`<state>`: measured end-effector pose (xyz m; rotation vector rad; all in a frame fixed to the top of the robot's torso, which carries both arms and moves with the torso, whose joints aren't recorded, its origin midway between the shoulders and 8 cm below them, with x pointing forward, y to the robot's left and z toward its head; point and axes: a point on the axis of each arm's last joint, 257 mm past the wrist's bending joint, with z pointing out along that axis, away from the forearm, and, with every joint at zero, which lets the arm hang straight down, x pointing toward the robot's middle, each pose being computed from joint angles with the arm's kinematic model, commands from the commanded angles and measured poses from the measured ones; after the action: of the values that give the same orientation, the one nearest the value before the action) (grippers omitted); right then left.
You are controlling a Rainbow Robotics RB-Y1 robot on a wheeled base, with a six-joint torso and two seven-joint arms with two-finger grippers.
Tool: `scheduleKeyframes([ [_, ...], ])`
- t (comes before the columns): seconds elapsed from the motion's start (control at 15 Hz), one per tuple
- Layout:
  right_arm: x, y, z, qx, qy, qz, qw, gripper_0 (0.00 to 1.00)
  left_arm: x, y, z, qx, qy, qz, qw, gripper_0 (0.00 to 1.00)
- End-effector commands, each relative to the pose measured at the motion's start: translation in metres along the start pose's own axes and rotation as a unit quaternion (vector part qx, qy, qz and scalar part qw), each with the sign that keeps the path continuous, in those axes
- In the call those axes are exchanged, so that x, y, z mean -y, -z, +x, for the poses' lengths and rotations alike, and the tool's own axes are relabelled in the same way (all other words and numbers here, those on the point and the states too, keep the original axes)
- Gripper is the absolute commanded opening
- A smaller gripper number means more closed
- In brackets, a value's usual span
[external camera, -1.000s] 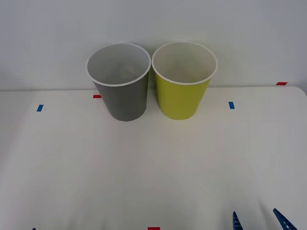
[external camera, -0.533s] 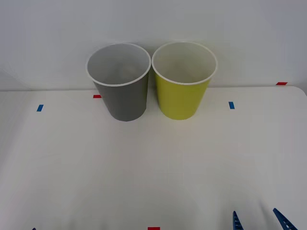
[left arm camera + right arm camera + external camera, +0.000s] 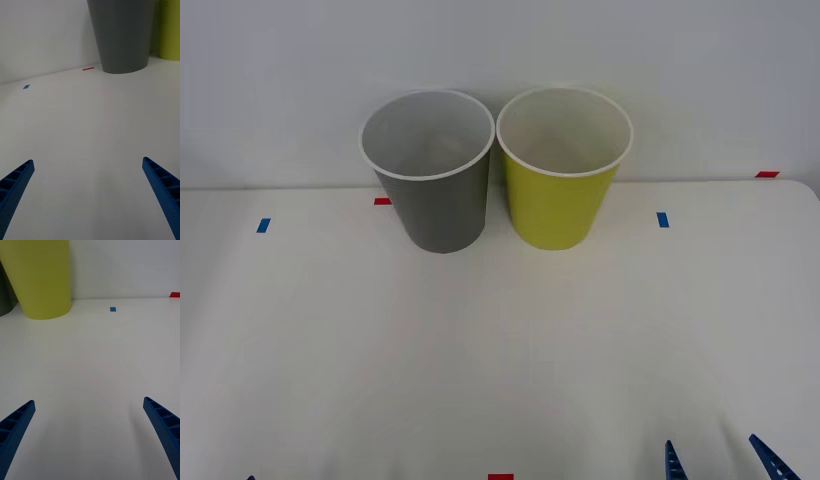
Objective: Put cans in the gray bin and PET bottles in the light green bin.
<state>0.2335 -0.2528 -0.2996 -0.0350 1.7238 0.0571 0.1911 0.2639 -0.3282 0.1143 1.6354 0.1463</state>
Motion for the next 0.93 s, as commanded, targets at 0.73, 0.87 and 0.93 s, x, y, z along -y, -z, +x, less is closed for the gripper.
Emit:
scheduleKeyframes([
  [0.73,0.0,0.0,0.0,0.0,0.0,0.0,1.0,1.0,0.0,0.0,0.0,0.0,0.0,0.0,1.0,1.0],
  [0.87,0.0,0.0,0.0,0.0,0.0,0.0,1.0,1.0,0.0,0.0,0.0,0.0,0.0,0.0,1.0,1.0],
  [0.93,0.0,0.0,0.0,0.0,0.0,0.0,1.0,1.0,0.0,0.0,0.0,0.0,0.0,0.0,1.0,1.0],
])
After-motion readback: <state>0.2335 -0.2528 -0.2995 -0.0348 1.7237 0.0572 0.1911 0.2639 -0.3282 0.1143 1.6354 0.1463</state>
